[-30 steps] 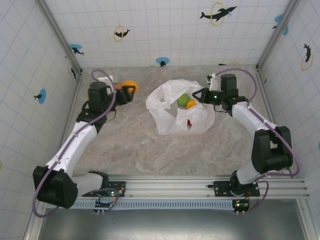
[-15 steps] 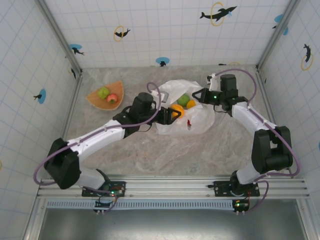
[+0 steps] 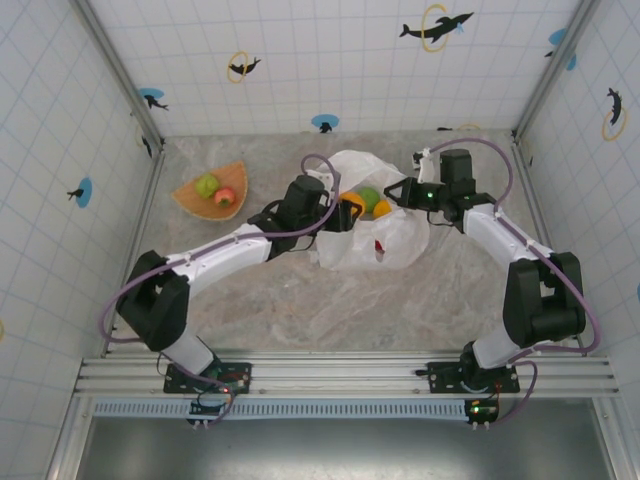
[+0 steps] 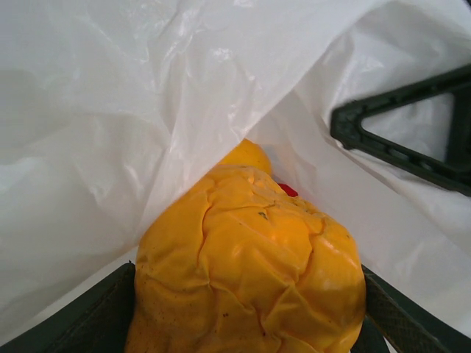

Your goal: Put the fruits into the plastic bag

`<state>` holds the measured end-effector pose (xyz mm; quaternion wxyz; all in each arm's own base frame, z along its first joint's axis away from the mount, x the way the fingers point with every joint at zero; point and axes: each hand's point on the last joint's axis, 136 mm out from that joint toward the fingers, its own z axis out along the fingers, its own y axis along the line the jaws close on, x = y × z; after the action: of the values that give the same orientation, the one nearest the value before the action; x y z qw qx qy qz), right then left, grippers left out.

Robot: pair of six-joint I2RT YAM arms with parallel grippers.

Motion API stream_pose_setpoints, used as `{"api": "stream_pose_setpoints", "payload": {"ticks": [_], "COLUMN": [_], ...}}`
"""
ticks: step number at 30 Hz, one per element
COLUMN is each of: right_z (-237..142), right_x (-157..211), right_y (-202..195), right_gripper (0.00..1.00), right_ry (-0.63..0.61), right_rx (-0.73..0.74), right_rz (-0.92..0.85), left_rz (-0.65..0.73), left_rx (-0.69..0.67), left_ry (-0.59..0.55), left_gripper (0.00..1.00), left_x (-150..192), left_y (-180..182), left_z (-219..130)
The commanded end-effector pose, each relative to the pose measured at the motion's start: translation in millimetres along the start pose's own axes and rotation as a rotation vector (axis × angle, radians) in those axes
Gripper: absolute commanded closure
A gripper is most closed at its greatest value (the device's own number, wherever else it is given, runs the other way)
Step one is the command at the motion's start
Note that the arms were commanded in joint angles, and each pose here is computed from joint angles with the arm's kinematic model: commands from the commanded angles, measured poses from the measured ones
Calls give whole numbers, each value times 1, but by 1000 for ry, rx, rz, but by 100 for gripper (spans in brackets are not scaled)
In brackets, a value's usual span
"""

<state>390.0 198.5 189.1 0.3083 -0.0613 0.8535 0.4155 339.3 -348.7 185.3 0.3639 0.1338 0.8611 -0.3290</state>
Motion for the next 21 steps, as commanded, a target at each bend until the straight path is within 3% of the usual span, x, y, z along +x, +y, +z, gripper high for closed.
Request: {"api": "stream_pose_setpoints", "payload": {"ticks": [1,10,21], "right_z": [-6,-1,-3], "right_x": [-4,0,0], "right_y": [19,21,17], "right_gripper": [100,100,100], "right_ry": [-15,-9,-13], "right_rx": [-44,-51,-40], "right_rz": [-44,-40,-40], "left_rz": [7,9,68], "left_rx": [-3,-50,-160], "left_ry": [-62,-12,-10], "left_gripper": [37,32,24], "left_x": [-22,1,12], "left_y": [-2,11,37], "left_z": [16,72,83]}}
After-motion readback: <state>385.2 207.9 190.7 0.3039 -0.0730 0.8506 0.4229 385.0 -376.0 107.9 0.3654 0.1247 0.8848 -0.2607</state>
